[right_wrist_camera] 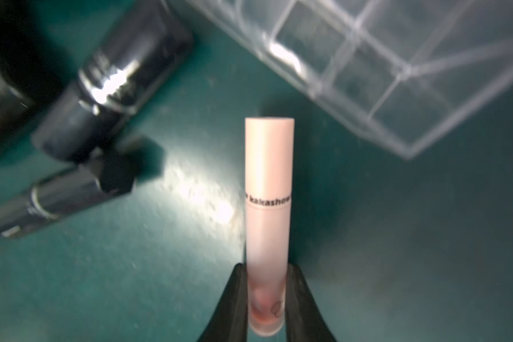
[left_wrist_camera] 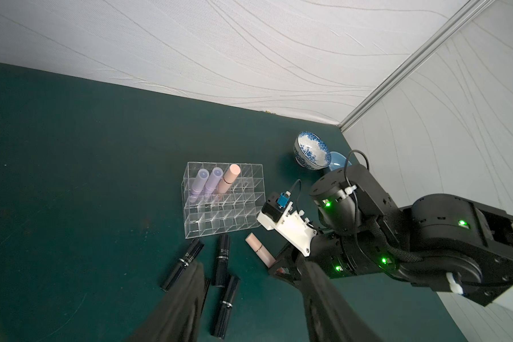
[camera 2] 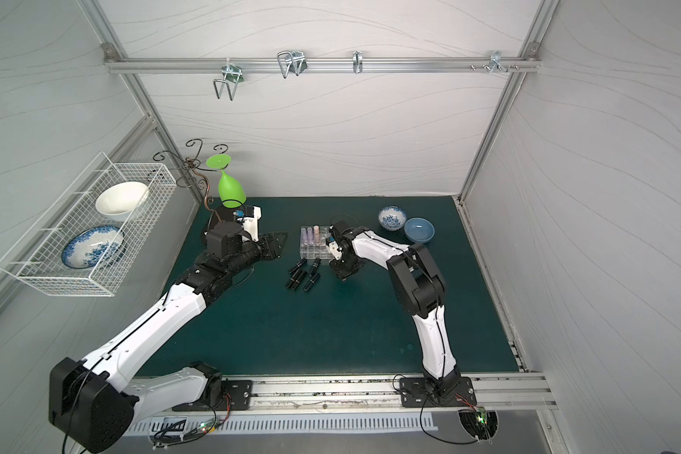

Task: Arrange the lipsticks in the organizer
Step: Pick up the lipstick at the center of the board.

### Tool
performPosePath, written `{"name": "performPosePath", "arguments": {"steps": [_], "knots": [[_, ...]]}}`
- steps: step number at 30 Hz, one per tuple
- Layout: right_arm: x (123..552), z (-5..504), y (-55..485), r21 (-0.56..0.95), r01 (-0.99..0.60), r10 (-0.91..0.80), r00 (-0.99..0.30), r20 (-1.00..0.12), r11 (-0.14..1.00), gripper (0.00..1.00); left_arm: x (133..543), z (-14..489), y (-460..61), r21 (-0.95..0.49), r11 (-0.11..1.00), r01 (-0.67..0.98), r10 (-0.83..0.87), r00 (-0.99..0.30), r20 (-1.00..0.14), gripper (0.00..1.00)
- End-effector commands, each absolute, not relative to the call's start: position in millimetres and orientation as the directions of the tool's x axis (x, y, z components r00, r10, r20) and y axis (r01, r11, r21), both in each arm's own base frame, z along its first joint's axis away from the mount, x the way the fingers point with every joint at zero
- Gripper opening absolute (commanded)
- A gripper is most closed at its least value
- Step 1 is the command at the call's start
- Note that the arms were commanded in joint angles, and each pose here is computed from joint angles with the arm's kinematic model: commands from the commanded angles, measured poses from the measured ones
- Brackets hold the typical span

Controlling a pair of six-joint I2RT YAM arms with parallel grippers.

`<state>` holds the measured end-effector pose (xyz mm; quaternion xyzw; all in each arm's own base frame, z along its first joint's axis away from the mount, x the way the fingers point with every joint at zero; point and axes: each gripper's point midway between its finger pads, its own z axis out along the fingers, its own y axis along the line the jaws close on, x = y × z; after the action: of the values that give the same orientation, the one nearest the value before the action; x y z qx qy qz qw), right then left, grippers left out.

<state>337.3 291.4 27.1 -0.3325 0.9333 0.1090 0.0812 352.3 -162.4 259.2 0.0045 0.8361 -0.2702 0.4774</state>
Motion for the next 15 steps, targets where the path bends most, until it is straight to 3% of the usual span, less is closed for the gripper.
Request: {"name": "performPosePath", "arguments": {"steps": [1,8,15], "knots": [[323.5,55.4,281.5,0.167,-0.621,-0.579,-0.778,-0.244,0.766,0.09,349.9,287.1,-165.8,-0.471,0.824,0.316,-0.263,-0.523,-0.811,0.58],[302.4,131.1,275.6,0.235,-0.611,-0.499,-0.77,-0.398,0.756,0.09,349.3,283.3,-180.0,-0.555,0.743,0.374,-0.247,-0.618,-0.747,0.58],[272.8,206.7,287.2,0.367,-0.662,-0.434,-0.725,-0.535,0.654,0.09,341.7,285.0,-222.8,-0.733,0.491,0.47,-0.179,-0.769,-0.613,0.76]]}}
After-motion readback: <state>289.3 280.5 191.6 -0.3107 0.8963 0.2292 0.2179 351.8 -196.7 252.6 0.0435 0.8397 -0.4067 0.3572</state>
